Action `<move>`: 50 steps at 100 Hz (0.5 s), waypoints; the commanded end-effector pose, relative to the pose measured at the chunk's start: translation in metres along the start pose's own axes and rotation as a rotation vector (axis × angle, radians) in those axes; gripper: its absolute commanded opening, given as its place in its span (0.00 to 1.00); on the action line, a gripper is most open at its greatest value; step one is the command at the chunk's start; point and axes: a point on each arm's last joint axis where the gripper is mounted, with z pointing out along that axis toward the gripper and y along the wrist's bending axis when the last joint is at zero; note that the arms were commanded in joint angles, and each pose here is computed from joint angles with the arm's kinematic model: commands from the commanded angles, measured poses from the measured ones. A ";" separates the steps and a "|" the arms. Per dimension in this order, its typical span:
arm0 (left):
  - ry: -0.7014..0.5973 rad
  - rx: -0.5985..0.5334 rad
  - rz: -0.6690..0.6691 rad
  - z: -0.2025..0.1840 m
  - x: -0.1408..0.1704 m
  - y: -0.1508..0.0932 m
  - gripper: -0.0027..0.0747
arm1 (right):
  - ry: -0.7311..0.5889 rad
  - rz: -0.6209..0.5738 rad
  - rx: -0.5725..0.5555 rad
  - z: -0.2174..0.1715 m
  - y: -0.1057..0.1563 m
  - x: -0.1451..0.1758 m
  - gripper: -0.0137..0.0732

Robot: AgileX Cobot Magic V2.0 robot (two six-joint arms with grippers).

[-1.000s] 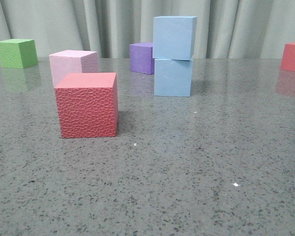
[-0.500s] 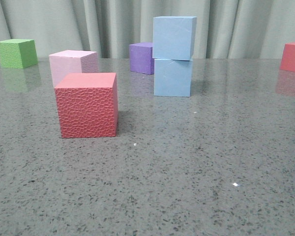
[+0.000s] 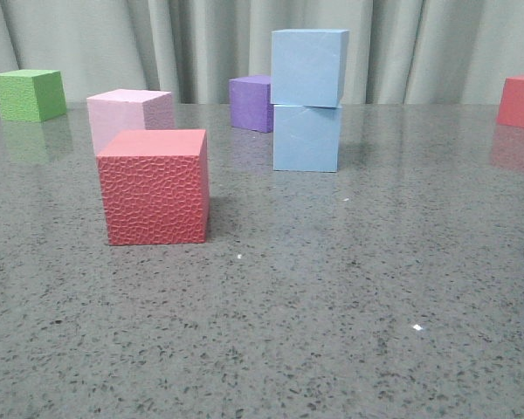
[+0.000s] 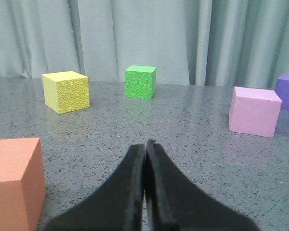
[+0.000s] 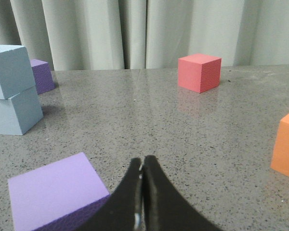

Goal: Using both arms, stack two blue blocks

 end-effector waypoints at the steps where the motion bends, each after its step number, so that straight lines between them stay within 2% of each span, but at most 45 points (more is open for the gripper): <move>1: -0.072 0.021 -0.002 -0.001 0.005 -0.001 0.01 | -0.143 -0.013 -0.013 -0.003 0.001 -0.012 0.02; 28: -0.072 0.021 -0.002 -0.001 0.005 -0.001 0.01 | -0.174 -0.012 -0.018 0.001 0.000 0.003 0.02; 50: -0.072 0.021 -0.002 -0.001 0.005 -0.001 0.01 | -0.198 -0.012 -0.021 0.001 0.000 0.004 0.02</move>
